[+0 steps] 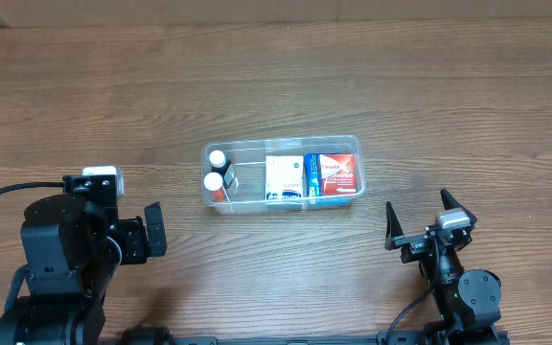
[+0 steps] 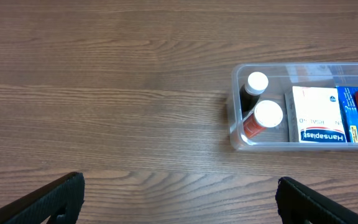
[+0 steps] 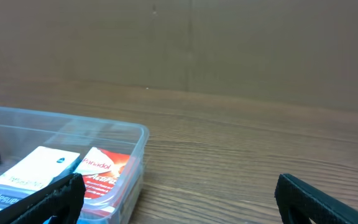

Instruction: Pack container

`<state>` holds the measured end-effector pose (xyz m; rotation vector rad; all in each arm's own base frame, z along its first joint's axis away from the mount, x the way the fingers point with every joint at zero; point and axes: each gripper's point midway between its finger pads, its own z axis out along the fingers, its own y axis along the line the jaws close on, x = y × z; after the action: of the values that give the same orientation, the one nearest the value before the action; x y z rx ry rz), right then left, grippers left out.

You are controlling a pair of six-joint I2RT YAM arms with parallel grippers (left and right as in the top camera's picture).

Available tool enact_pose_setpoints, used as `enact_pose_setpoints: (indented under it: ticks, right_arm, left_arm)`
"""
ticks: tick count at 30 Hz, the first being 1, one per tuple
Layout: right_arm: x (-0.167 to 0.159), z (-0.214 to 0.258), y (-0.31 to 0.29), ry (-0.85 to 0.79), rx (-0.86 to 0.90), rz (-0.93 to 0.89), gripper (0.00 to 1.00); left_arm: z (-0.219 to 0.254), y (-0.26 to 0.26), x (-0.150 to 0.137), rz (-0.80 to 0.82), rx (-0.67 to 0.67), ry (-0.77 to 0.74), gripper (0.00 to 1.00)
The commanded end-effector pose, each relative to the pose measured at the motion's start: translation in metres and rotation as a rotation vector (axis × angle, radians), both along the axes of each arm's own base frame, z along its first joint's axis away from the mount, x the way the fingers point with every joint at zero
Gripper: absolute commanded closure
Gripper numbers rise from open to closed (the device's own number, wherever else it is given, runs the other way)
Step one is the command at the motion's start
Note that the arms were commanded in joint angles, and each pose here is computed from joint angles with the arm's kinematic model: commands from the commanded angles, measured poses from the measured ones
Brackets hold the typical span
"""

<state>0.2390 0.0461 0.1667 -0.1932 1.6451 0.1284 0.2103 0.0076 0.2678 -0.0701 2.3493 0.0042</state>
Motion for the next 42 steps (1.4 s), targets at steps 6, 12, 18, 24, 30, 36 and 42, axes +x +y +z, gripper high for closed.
enact_pose_setpoints:
  ticks: [6, 12, 18, 24, 30, 36, 42]
  right_arm:
    - [0.002, 0.002, -0.010, -0.018, -0.006, -0.062, 0.00]
    - [0.002, 0.002, -0.010, -0.018, -0.006, -0.062, 0.00]
    - [0.002, 0.002, -0.010, -0.018, -0.005, -0.062, 0.00]
    - [0.002, 0.002, -0.010, -0.018, -0.006, -0.062, 0.00]
    - [0.002, 0.002, -0.010, -0.018, -0.006, -0.062, 0.00]
    - [0.002, 0.002, -0.010, -0.018, -0.006, -0.062, 0.00]
    - [0.002, 0.002, -0.010, -0.018, -0.005, -0.062, 0.00]
  left_arm:
    - [0.001, 0.001, 0.000, -0.005, 0.019, -0.004, 0.00]
    - [0.001, 0.001, 0.000, -0.005, 0.019, -0.004, 0.00]
    - [0.001, 0.001, 0.000, -0.005, 0.019, -0.004, 0.00]
    - [0.001, 0.001, 0.000, -0.005, 0.019, -0.004, 0.00]
    - [0.000, 0.001, 0.000, -0.005, 0.019, -0.003, 0.00]
    - [-0.009, 0.001, -0.019, -0.007, 0.016, 0.048, 0.00]
    - [-0.023, 0.001, -0.033, -0.012, 0.035, -0.080, 0.00]
